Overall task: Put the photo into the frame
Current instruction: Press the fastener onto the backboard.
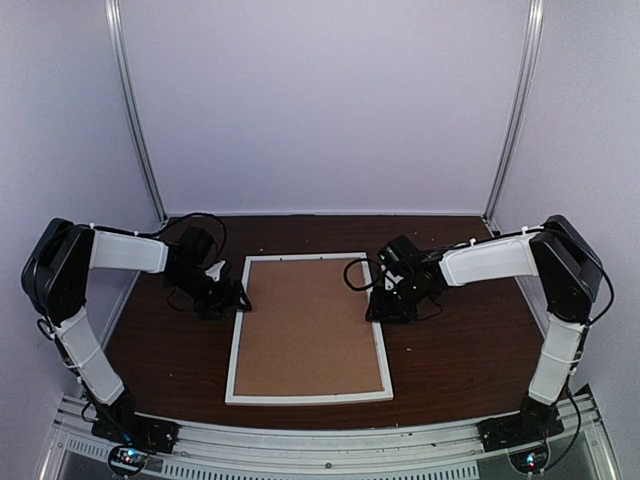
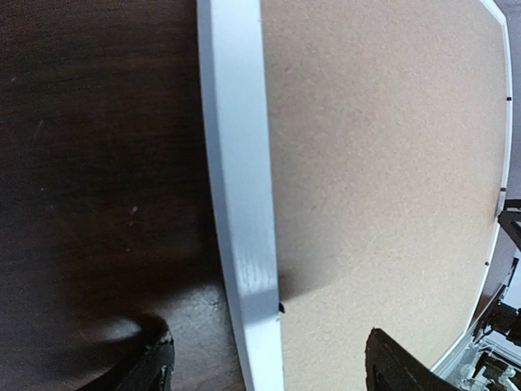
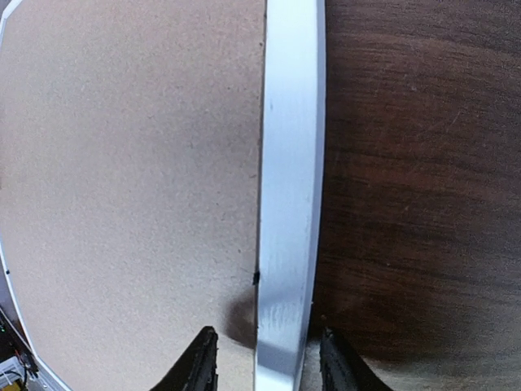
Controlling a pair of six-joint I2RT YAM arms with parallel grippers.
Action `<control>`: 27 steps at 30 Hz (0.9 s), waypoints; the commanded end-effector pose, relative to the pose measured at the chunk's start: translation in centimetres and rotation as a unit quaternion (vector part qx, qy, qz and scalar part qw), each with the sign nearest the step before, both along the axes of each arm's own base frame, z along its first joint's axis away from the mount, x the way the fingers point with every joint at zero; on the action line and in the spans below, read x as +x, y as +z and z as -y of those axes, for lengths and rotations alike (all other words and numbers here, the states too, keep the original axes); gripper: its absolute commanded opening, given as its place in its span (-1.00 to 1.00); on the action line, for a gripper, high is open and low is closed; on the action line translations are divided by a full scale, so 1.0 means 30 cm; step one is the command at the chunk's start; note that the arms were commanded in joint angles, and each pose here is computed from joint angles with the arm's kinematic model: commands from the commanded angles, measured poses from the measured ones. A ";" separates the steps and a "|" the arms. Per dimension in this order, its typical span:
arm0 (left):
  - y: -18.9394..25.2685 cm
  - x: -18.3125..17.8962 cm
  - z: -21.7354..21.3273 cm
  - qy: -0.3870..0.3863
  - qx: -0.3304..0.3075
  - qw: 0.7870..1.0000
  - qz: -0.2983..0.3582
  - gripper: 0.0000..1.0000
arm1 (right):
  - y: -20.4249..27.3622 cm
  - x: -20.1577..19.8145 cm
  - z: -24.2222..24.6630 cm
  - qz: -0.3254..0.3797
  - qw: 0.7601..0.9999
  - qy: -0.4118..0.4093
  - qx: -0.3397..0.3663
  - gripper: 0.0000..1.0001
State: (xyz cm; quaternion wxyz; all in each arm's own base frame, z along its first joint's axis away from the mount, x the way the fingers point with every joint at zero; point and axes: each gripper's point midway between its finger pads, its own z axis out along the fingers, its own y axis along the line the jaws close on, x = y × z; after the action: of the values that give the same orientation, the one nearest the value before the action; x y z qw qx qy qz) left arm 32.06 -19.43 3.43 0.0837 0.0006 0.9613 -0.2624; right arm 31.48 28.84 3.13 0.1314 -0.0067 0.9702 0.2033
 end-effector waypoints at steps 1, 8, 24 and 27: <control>-0.006 -0.007 0.071 -0.016 -0.017 1.000 -0.002 0.57 | 0.018 0.017 -0.039 0.001 0.999 0.006 0.032 -0.19; 0.008 -0.067 0.138 -0.041 -0.032 0.999 -0.006 0.41 | 0.034 -0.035 -0.024 -0.001 0.999 -0.009 0.054 -0.54; 0.052 0.020 0.082 -0.038 0.055 0.997 0.029 0.46 | 0.063 0.063 0.032 0.026 0.999 -0.020 -0.012 -0.24; 0.062 0.042 0.080 -0.036 0.063 0.997 0.034 0.47 | 0.063 0.110 0.020 0.027 0.999 -0.013 -0.012 -0.24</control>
State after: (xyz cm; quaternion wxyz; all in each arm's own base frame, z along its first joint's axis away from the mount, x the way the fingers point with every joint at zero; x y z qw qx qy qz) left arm 32.35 -22.24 5.19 0.0984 0.0419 0.9675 -0.2290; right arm 33.02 28.97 5.66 0.1560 0.0063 0.9639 0.2156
